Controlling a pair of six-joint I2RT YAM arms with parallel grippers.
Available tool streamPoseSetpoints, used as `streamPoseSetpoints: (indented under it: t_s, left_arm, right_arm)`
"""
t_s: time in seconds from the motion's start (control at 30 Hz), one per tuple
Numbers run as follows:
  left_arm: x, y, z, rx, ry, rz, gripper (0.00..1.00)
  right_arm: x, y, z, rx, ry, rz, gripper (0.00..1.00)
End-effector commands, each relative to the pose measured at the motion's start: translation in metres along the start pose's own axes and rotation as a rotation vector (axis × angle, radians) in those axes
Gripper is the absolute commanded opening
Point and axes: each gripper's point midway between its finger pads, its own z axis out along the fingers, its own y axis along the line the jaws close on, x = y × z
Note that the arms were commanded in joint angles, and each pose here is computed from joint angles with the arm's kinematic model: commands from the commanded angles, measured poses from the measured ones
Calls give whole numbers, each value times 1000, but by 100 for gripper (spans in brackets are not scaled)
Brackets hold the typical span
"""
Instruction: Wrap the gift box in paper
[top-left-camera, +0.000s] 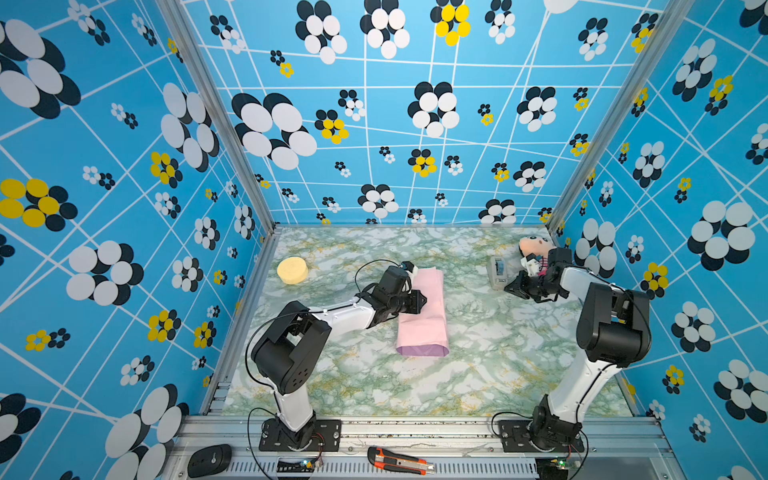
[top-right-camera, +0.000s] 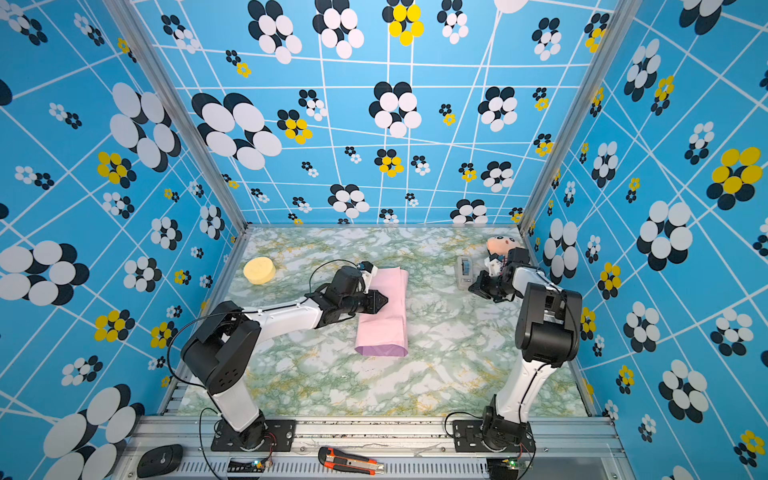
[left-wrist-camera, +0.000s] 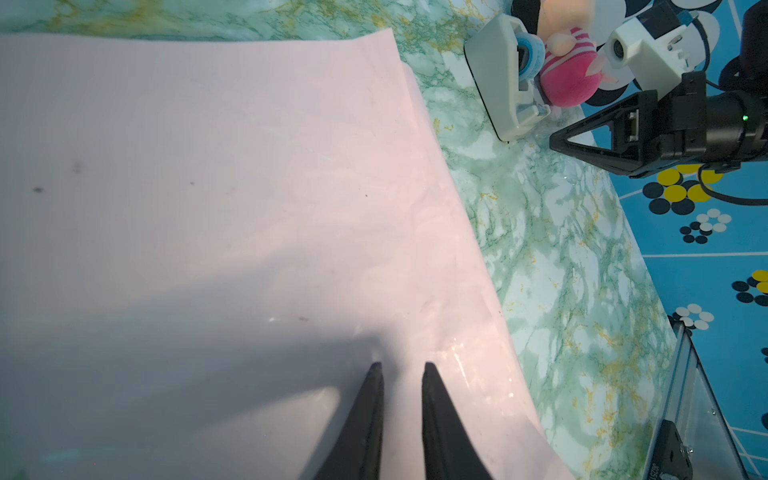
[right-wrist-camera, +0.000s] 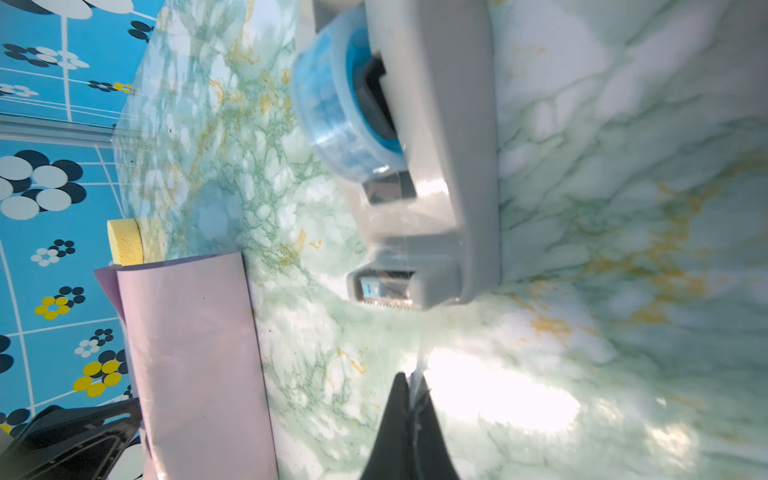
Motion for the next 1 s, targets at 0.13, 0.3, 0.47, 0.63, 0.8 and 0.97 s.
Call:
streamPoseSetpoints:
  t_s: [0.13,0.3,0.47,0.63,0.8,0.97]
  left_arm:
    - [40,32,3,-113,126,-33,21]
    - [40,31,2,-111,122,-28,21]
    - [38,28,4,-99,118,-28,21]
    - [36,27,4,-91,116,-25,21]
    - [36,25,5,-85,118,-21,21]
    - [36,25,4,-84,117,-21,21]
  right_arm:
    - [7,54,-48,28,-129,-149,0]
    - [13,89,-77,5,-250,-242,0]
    - [33,145,-97,-60,-419,-456,0]
    - [53,172,-102,-138,-458,-595,0]
    - [76,191,-90,-110,-420,-853,0]
    - [84,205,-72,17,-434,-1183,0]
